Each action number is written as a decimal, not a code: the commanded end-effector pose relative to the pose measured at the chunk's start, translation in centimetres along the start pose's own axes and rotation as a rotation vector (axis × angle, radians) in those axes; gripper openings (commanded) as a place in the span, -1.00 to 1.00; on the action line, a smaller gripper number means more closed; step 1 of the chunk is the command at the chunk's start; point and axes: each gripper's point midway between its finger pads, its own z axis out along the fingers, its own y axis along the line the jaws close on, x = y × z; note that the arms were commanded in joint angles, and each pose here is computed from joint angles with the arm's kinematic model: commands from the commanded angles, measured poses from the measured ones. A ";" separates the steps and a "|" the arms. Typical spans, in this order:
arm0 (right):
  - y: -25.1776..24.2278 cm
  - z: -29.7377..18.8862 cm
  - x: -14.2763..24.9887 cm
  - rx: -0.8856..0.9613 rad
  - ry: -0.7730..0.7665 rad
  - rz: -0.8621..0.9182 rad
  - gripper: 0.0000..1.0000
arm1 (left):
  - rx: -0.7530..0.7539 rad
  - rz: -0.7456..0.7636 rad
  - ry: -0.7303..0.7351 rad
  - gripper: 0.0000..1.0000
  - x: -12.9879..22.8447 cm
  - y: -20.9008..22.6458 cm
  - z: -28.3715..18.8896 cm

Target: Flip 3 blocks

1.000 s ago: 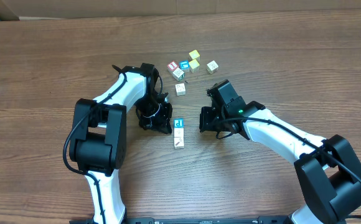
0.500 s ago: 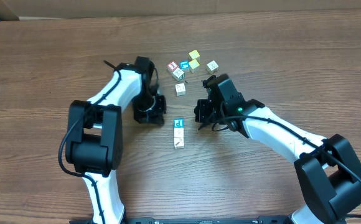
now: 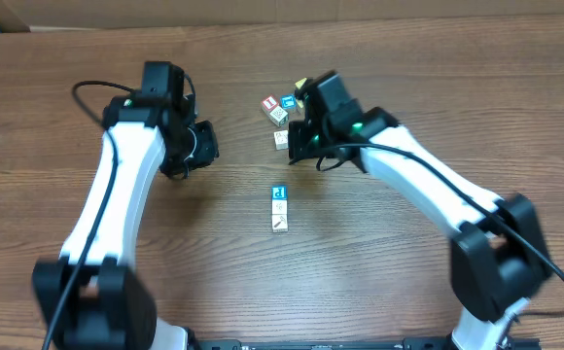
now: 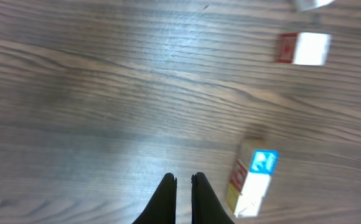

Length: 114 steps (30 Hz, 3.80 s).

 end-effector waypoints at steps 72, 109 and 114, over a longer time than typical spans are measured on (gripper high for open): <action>0.1 7.4 4.5 -0.052 0.154 -0.108 -0.93 | 0.199 -0.279 0.169 -0.92 18.2 -5.9 12.0; -0.3 6.8 7.2 -0.047 0.268 -0.068 -0.93 | 0.192 -0.280 0.160 -0.92 18.0 -5.8 12.1; -0.4 6.8 7.3 -0.043 0.274 -0.066 -0.93 | 0.192 -0.280 0.160 -0.92 18.1 -5.8 12.1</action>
